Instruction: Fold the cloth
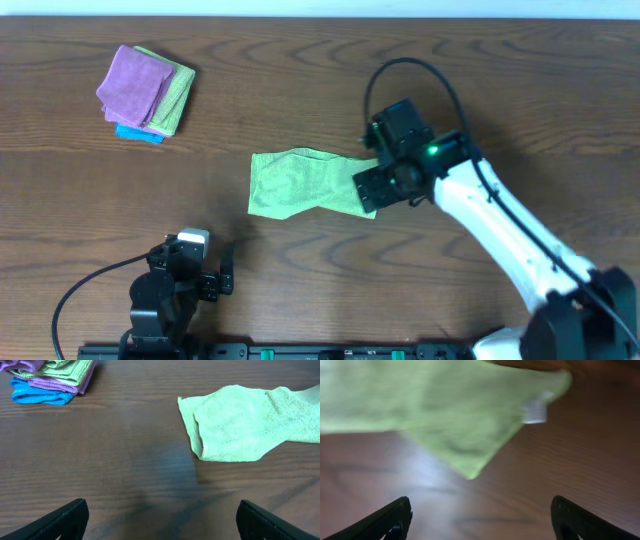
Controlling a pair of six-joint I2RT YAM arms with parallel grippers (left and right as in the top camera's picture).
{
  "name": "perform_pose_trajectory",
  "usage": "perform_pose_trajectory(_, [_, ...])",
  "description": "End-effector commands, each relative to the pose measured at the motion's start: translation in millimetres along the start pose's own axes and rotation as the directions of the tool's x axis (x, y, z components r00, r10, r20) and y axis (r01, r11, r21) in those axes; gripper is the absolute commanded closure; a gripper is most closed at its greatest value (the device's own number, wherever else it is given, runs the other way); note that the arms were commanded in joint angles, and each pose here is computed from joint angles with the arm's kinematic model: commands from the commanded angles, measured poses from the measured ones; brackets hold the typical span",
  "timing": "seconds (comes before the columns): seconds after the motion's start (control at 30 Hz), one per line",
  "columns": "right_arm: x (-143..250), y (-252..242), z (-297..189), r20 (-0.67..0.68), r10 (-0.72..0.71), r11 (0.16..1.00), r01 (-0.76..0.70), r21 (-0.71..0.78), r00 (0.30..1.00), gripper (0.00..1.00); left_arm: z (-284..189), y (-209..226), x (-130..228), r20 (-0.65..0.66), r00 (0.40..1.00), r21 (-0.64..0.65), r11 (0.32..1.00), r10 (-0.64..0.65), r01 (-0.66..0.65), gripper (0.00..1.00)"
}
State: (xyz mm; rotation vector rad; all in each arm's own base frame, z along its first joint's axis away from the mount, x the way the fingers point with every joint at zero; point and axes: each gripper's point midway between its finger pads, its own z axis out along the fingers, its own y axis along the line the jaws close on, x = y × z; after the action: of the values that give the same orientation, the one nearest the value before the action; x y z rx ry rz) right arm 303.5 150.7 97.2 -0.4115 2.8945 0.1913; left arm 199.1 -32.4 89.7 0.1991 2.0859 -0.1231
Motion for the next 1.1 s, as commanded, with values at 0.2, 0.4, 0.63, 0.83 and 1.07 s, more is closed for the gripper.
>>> perform_pose_trajectory(0.2, [-20,-41,41,-0.015,0.11,0.984,-0.111,-0.139,0.994,0.22,1,1,1,0.001,1.0,-0.008,1.0,-0.006,0.006,0.05])
perform_pose_trajectory(0.4, [-40,-35,62,0.034,0.096,0.975,-0.087,-0.206,0.995,0.31,1,1,1,0.001,1.0,-0.008,1.0,-0.006,0.006,0.05])
perform_pose_trajectory(0.63, [-38,-26,74,0.008,0.096,0.959,-0.09,-0.267,0.995,0.46,1,1,1,0.001,1.0,-0.008,1.0,-0.006,0.006,0.05])
perform_pose_trajectory(0.83, [-32,-33,88,-0.023,0.1,0.967,-0.102,-0.233,0.995,0.59,1,1,1,0.001,1.0,-0.008,1.0,-0.006,0.006,0.05])
perform_pose_trajectory(1.07, [-31,-43,93,-0.025,0.101,0.979,-0.104,-0.175,0.995,0.67,1,1,1,0.001,1.0,-0.008,1.0,-0.006,0.006,0.05])
